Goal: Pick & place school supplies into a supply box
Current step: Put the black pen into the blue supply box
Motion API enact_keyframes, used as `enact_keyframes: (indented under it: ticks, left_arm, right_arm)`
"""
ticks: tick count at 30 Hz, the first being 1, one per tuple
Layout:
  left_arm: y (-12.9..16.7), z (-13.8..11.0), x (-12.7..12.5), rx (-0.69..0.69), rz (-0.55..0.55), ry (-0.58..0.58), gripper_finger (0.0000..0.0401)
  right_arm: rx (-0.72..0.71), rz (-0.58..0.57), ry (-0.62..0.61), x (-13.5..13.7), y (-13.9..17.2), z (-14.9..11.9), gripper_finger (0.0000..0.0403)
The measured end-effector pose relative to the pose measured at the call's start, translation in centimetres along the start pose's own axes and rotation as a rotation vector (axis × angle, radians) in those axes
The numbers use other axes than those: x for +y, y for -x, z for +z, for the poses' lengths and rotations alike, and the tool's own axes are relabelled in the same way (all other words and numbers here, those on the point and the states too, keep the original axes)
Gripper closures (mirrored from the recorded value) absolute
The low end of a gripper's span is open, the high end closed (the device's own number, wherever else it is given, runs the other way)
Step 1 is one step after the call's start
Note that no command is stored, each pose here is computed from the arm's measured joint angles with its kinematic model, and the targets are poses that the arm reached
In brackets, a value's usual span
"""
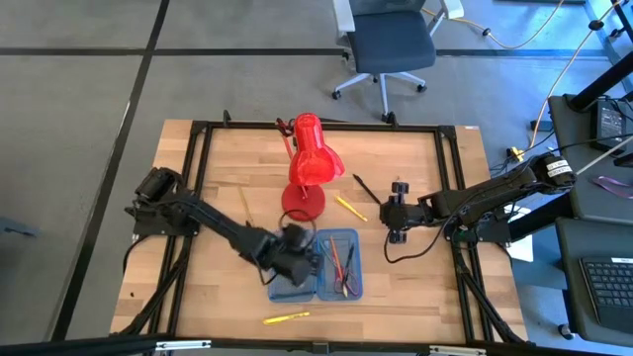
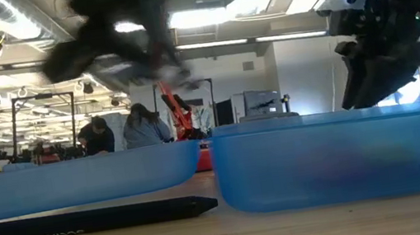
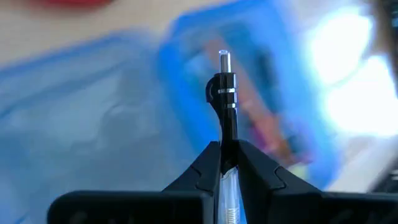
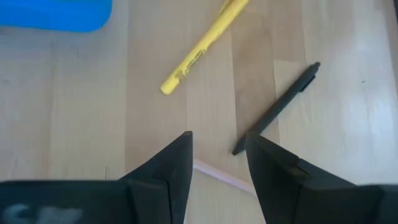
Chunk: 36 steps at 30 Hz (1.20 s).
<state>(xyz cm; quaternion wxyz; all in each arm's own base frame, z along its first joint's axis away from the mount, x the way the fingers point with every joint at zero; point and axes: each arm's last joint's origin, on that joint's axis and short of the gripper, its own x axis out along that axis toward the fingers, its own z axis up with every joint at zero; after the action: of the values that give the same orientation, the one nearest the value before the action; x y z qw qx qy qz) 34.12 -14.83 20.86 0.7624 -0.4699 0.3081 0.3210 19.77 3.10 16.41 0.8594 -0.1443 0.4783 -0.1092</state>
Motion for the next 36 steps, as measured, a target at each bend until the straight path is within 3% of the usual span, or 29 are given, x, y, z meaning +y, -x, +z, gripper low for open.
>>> enact_keyframes:
  ticks: [4,9,14,36]
  left_arm:
    - [-1.6,1.7,-2.2,-0.032,-0.073,-0.085,0.0375]
    - [-4.6,2.6,-3.4,0.023,-0.046,-0.159,0.0376]
    - [-6.6,2.7,-3.8,0.060,-0.037,-0.161,0.0373]
    - [-7.1,2.3,-3.6,0.049,-0.022,-0.179,0.0343]
  right_arm:
    - [-0.013,0.001,-0.002,0.0,0.0,0.1,0.0250]
    - [-0.010,0.001,0.001,0.0,0.0,0.1,0.0250]
    - [-0.007,0.009,0.002,0.0,0.0,0.1,0.0250]
    - [-0.010,0.021,-0.001,0.0,0.0,0.1,0.0250]
